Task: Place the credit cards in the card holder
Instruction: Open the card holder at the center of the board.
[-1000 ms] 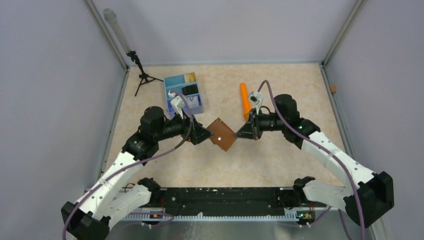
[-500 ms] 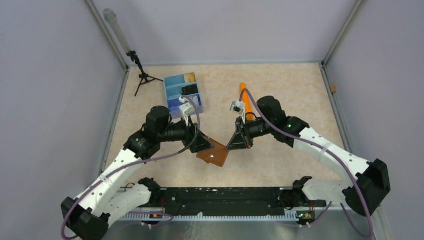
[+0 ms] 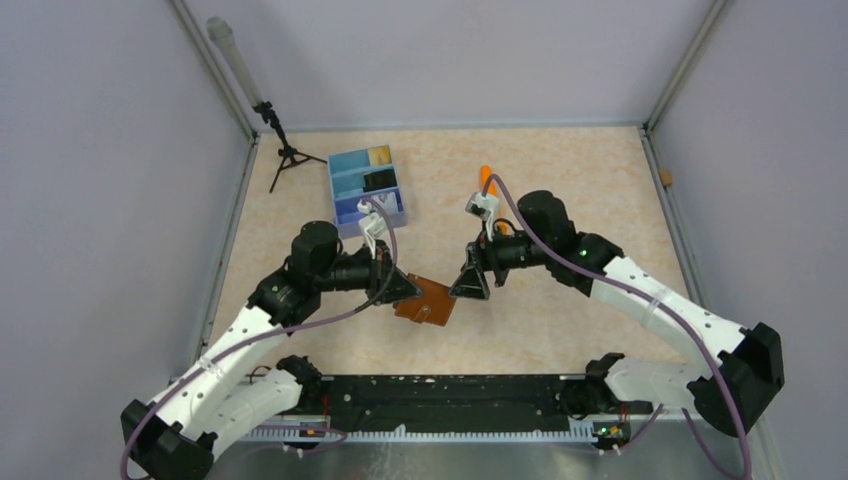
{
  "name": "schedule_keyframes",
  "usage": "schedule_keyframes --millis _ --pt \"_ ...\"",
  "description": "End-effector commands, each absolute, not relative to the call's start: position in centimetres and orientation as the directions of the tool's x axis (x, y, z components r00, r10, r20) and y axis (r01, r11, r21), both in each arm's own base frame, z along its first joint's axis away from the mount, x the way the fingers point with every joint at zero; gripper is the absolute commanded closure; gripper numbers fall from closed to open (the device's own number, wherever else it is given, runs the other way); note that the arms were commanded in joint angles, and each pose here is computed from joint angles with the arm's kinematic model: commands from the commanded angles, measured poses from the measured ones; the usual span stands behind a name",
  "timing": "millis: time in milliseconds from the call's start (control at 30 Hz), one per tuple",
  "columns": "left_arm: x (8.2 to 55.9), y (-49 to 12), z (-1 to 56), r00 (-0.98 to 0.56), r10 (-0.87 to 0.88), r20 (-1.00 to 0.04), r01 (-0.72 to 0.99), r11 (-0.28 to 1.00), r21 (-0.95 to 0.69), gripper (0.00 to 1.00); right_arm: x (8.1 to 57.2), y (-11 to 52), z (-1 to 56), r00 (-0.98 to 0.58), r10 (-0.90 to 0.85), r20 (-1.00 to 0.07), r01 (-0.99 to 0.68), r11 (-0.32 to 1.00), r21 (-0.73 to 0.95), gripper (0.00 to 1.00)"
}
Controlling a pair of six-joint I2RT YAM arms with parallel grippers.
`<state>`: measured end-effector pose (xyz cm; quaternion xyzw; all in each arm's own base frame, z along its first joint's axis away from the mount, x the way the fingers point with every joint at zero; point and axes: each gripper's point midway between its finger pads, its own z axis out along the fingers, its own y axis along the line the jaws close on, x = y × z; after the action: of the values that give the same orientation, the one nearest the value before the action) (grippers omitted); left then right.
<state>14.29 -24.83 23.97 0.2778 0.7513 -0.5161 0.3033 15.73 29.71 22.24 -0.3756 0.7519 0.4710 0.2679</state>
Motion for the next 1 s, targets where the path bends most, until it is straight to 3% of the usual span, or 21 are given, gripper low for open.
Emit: schedule_keyframes --millis 0,133,300,467,700,833,967 --pt "16.2 -24.8 27.0 -0.622 -0.114 -0.775 0.706 0.346 -0.618 1.0 18.6 29.0 25.7 -0.498 -0.153 -0.854 -0.824 0.39 0.41 0.17" --pt "16.6 -24.3 30.2 -0.545 -0.333 -0.769 0.723 0.278 -0.633 1.0 18.8 28.1 26.5 -0.509 -0.019 -0.861 -0.789 0.409 0.458 0.09" --pt "16.9 -23.1 32.9 -0.465 -0.489 -0.738 0.735 0.25 -0.63 1.0 17.3 29.3 27.5 -0.545 0.087 -0.834 -0.795 0.264 0.547 0.08" --pt "17.1 -22.4 33.9 -0.437 -0.559 -0.704 0.732 0.234 -0.64 1.0 15.8 30.7 28.2 -0.579 0.118 -0.807 -0.798 0.123 0.59 0.11" --pt "16.8 -23.1 33.3 -0.479 -0.53 -0.7 0.73 0.203 -0.652 1.0 15.6 31.6 29.4 -0.58 0.171 -0.796 -0.803 0.043 0.594 0.19" --pt "16.6 -23.3 33.0 -0.496 -0.513 -0.701 0.73 0.19 -0.656 1.0 15.8 31.9 29.9 -0.581 0.187 -0.792 -0.803 0.022 0.595 0.27" --pt "16.4 -23.5 32.3 -0.517 -0.501 -0.694 0.721 0.183 -0.668 1.0 15.7 32.0 30.5 -0.587 0.201 -0.784 -0.801 -0.005 0.598 0.5"
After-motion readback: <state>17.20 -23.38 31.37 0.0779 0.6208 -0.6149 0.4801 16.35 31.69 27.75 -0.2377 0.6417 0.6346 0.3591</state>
